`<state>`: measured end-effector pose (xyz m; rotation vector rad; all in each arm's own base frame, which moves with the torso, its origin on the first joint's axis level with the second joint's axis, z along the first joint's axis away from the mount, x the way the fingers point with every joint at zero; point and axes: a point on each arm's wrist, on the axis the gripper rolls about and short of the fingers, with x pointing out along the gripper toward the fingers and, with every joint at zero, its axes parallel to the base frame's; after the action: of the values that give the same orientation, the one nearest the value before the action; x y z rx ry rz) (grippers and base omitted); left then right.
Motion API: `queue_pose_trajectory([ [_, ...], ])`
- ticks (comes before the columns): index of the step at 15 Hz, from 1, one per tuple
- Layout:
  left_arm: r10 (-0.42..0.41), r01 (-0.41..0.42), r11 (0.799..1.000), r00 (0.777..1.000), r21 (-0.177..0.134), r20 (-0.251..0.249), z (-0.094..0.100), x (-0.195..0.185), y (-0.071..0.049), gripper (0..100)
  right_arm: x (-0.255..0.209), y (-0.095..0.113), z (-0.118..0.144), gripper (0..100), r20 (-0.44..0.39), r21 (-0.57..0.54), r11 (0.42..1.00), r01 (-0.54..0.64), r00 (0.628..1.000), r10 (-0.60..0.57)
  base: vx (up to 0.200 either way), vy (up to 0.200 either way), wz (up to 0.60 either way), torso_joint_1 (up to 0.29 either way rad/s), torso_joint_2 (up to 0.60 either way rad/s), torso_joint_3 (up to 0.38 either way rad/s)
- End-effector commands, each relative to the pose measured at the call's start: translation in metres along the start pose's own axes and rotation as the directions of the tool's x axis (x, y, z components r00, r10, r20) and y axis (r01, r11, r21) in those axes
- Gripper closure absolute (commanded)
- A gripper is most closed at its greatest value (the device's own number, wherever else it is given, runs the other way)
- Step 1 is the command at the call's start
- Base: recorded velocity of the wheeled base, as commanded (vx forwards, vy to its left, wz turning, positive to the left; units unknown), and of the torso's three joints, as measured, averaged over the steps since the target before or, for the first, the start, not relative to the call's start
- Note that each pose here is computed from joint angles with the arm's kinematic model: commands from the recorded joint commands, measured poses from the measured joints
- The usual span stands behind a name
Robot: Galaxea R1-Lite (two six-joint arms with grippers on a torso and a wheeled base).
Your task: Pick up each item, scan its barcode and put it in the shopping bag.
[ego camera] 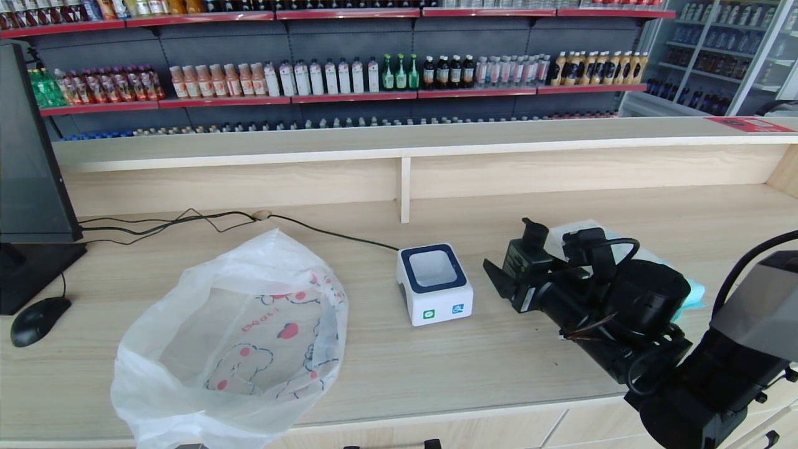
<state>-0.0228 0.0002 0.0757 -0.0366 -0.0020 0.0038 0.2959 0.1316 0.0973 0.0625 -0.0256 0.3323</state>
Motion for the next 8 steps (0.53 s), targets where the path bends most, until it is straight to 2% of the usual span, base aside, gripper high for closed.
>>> queue_pose_trajectory([
  [1, 0.001, -0.001, 1.0, 1.0, 0.0, 0.003, 0.0002, 0.0, 0.0, 0, 0.0009, -0.0001, -0.0029, 0, -0.008, 0.001, 1.0, 0.001, 1.0, -0.001, 0.0, 0.0, 0.0, 0.0, 0.0, 0.0],
  [6, 0.002, -0.002, 1.0, 1.0, -0.002, 0.004, 0.0004, 0.0, 0.0, 0, 0.0017, -0.0002, -0.0047, 0, -0.012, 0.0, 1.0, 0.001, 1.0, -0.001, 0.0, 0.0, 0.0, 0.0, 0.0, 0.0],
  [7, 0.001, -0.001, 1.0, 1.0, -0.002, 0.006, 0.0005, 0.0, 0.0, 0, 0.0025, 0.0, -0.0039, 100, -0.008, 0.001, 1.0, 0.001, 1.0, -0.001, 0.0, 0.0, 0.0, 0.0, 0.0, 0.0],
  [8, 0.001, -0.001, 1.0, 1.0, -0.002, 0.004, 0.0004, 0.0, 0.0, 0, 0.0015, 0.0004, -0.0042, 100, -0.011, 0.0, 1.0, -0.001, 1.0, 0.001, 0.0, 0.0, 0.0, 0.0, 0.0, 0.0],
])
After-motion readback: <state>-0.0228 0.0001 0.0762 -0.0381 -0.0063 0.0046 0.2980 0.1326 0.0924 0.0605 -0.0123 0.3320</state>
